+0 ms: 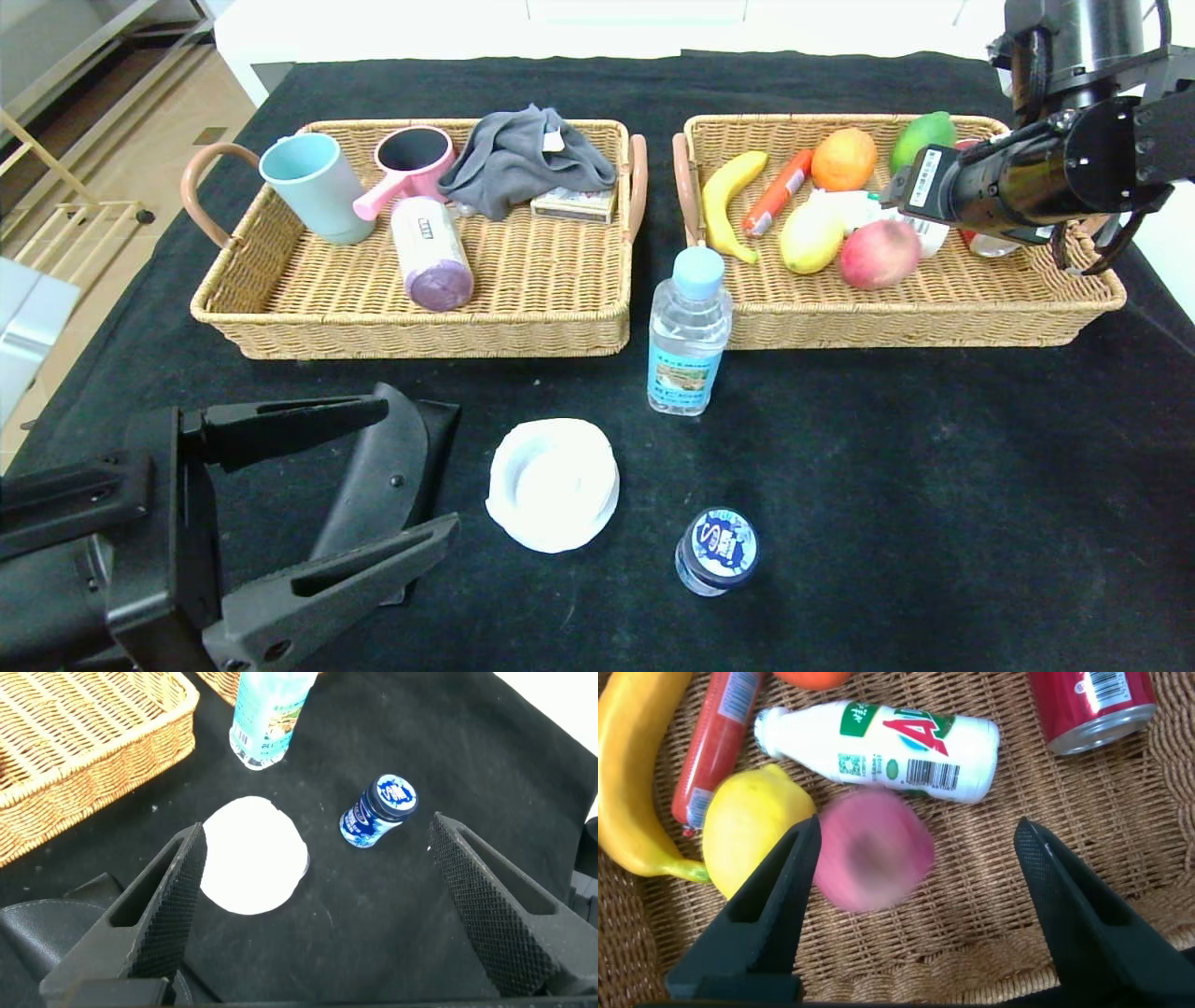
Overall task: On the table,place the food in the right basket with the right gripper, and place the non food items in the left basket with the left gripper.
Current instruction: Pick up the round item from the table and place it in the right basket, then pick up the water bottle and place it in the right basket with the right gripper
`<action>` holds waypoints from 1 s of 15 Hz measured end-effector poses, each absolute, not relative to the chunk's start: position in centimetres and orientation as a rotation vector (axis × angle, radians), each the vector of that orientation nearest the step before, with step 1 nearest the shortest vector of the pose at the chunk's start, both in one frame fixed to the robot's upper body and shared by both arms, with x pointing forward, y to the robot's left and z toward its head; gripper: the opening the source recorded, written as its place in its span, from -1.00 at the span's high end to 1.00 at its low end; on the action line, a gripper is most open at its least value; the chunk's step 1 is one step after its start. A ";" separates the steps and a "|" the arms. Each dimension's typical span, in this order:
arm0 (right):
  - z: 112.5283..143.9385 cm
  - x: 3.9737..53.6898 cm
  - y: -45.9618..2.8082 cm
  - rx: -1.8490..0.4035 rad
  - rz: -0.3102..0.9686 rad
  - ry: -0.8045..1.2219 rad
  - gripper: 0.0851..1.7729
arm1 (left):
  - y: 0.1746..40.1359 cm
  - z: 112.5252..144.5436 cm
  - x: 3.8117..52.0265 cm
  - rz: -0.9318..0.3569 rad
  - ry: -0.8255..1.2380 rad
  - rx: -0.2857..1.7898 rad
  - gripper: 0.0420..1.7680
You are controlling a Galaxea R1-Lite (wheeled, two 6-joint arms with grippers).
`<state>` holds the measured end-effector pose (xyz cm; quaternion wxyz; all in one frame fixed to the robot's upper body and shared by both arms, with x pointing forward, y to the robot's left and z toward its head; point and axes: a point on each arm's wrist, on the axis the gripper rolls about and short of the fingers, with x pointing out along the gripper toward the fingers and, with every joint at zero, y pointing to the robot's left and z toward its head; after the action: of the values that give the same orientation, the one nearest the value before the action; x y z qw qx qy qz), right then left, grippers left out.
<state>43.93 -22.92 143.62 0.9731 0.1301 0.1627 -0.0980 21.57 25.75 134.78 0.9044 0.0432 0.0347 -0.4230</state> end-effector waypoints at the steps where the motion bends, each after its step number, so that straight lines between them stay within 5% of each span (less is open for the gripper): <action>1: 143.6 43.9 -22.9 0.263 -0.196 0.329 -0.72 | 25.8 134.8 21.6 -0.874 0.071 0.089 -0.94; 7: 143.5 42.5 -22.6 0.250 -0.176 0.354 -0.83 | 25.8 134.8 21.5 -0.874 0.071 0.089 -0.94; 15: 141.5 33.7 -22.2 0.168 0.075 0.492 -0.89 | 25.7 134.6 21.6 -0.874 0.072 0.099 -0.94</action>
<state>33.68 -22.23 141.47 0.9658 0.0829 0.2430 0.0369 21.57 25.75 134.65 0.9041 0.0481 0.0351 -0.4231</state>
